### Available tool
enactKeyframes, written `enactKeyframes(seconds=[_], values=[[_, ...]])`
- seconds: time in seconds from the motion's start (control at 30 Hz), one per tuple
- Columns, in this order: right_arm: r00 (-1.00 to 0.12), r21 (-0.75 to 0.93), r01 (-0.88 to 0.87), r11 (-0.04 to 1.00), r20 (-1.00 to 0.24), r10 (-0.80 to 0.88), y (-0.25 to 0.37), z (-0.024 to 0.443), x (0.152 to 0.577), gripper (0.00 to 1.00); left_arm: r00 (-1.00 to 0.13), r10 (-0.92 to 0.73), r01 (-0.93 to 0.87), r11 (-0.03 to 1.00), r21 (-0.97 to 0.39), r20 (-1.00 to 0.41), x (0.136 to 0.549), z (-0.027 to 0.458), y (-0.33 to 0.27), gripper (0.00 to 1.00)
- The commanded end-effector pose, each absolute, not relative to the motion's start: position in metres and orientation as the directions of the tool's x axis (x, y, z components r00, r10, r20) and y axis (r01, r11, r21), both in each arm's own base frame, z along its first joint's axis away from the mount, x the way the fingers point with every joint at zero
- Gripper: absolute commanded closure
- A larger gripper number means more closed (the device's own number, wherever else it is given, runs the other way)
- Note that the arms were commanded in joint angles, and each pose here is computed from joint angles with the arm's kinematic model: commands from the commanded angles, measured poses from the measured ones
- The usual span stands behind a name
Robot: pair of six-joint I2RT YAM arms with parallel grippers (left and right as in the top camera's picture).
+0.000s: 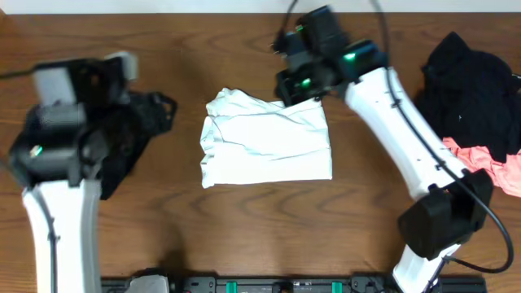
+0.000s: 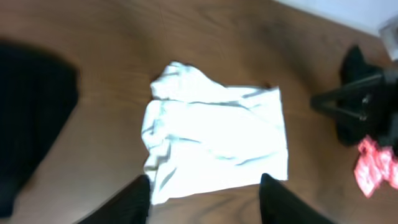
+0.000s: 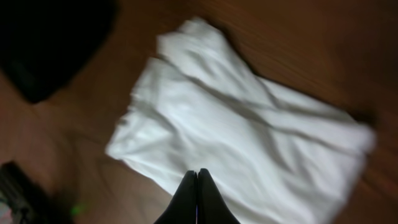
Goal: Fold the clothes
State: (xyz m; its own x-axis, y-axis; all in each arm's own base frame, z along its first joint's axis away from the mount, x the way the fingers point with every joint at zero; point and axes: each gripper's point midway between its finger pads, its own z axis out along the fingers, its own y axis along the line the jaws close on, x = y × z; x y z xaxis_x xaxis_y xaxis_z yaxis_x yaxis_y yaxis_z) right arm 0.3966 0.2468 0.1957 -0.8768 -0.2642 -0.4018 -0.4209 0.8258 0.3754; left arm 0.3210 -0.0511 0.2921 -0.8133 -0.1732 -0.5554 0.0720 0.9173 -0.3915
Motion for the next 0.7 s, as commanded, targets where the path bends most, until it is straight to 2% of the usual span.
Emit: enactKeyframes(seconds=[0.0, 0.07, 0.17, 0.33, 0.67], values=[[-0.958, 0.364, -0.266, 0.893, -0.205, -0.202, 0.223, 0.144, 0.391, 0.99, -0.883, 0.015, 0.206, 0.91, -0.36, -0.469, 0.34, 0.238, -0.084, 0.61], [-0.973, 0.353, -0.228, 0.908, -0.111, -0.201, 0.215, 0.127, 0.379, 0.99, -0.902, 0.08, 0.247, 0.901, -0.356, -0.424, 0.353, 0.21, -0.099, 0.76], [-0.974, 0.331, -0.21, 0.92, 0.008, -0.226, 0.209, 0.105, 0.361, 0.98, -0.93, 0.136, 0.264, 0.894, -0.363, -0.342, 0.368, 0.166, -0.113, 0.89], [-0.964, 0.267, -0.218, 0.939, 0.09, -0.249, 0.207, 0.076, 0.352, 0.98, -0.959, 0.168, 0.246, 0.894, -0.375, -0.229, 0.387, 0.095, -0.121, 0.92], [-0.959, 0.239, -0.211, 0.948, 0.135, -0.247, 0.2, 0.043, 0.343, 0.99, -0.937, 0.209, 0.305, 0.881, -0.362, -0.279, 0.425, 0.037, -0.133, 0.92]])
